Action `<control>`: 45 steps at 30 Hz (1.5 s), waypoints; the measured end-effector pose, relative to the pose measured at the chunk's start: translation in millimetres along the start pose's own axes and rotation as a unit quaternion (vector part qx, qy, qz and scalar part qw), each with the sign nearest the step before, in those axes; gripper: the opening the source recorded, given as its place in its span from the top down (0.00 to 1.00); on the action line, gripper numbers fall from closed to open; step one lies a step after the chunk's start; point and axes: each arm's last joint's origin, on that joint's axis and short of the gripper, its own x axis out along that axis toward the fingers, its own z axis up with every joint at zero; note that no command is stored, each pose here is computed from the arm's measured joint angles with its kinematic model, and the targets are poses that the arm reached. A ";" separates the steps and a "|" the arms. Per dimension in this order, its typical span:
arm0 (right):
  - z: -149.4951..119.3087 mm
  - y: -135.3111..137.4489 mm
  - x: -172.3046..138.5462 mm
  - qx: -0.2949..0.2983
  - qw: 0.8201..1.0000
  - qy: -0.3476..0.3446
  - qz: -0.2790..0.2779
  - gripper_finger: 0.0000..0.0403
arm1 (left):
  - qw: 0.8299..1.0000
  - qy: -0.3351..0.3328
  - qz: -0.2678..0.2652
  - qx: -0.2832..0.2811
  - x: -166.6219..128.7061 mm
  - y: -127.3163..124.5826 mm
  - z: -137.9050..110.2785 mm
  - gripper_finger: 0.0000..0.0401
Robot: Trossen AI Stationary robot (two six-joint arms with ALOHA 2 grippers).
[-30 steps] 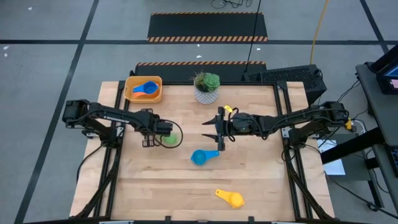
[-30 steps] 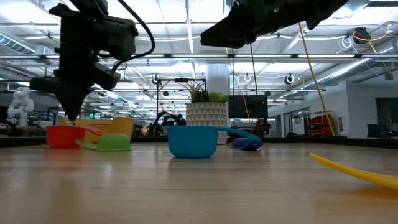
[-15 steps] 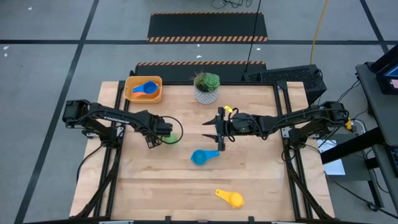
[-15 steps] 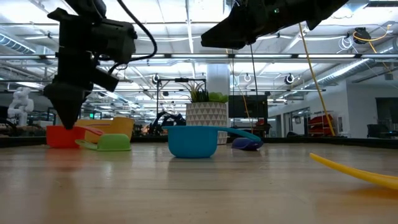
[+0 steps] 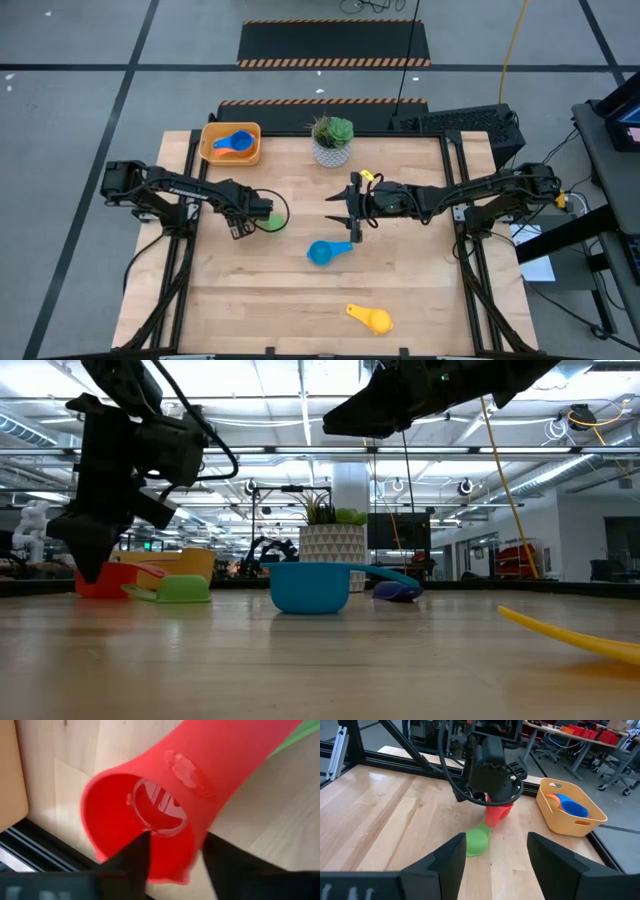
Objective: Nest measuring cups in basket
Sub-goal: Stack the dark orange measuring cup on top of the dark blue measuring cup in the yellow bin
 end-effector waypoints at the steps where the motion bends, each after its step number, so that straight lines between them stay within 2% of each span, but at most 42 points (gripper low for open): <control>1: 0.0 -0.2 0.0 -0.002 1.000 0.000 0.000 0.50 | 1.000 0.000 -0.001 0.000 0.0 -0.1 0.0 0.69; 4: -0.1 -0.9 0.1 -0.003 1.000 0.000 -0.001 0.50 | 1.000 0.004 -0.020 0.015 -1.6 -1.0 0.4 0.91; 5: -0.2 -1.3 0.1 -0.003 1.000 0.000 -0.002 0.50 | 0.999 0.002 -0.033 0.021 -5.1 -0.7 0.5 0.95; 8: -0.6 -3.0 0.3 -0.001 1.000 0.001 -0.005 0.50 | 0.997 -0.024 -0.057 0.040 -23.5 2.8 0.5 0.96; 13: -0.8 -4.6 0.4 0.003 1.000 0.001 -0.007 0.50 | 0.990 -0.090 -0.055 0.097 -64.2 10.4 -4.7 0.98; 16: -0.7 -4.7 0.4 0.003 1.000 0.001 -0.007 0.50 | 0.976 -0.149 -0.060 0.148 -84.3 9.5 -6.4 0.97; 18: -0.7 -4.6 0.4 0.003 1.000 0.001 -0.007 0.50 | 0.961 -0.196 -0.064 0.185 -95.5 6.9 -6.8 0.96; 22: 0.8 -2.1 0.2 0.008 1.000 -0.005 -0.005 0.50 | 0.916 -0.295 -0.067 0.265 -113.3 -5.4 -3.0 0.98; 29: 12.6 12.4 -1.9 -0.011 0.999 -0.049 0.012 0.49 | 0.815 -0.430 -0.070 0.382 -135.7 -26.1 6.3 0.95; 34: 25.9 24.1 -3.7 -0.036 0.997 -0.066 0.030 0.49 | 0.752 -0.488 -0.074 0.437 -144.8 -29.2 12.0 0.98; 39: 38.4 39.8 -7.2 -0.075 0.993 -0.079 0.035 0.48 | 0.692 -0.530 -0.121 0.474 -150.6 -33.3 16.9 0.95; 45: 50.6 51.2 -10.5 -0.073 0.993 -0.081 0.050 0.39 | 0.625 -0.548 -0.177 0.528 -151.7 -40.1 17.5 0.98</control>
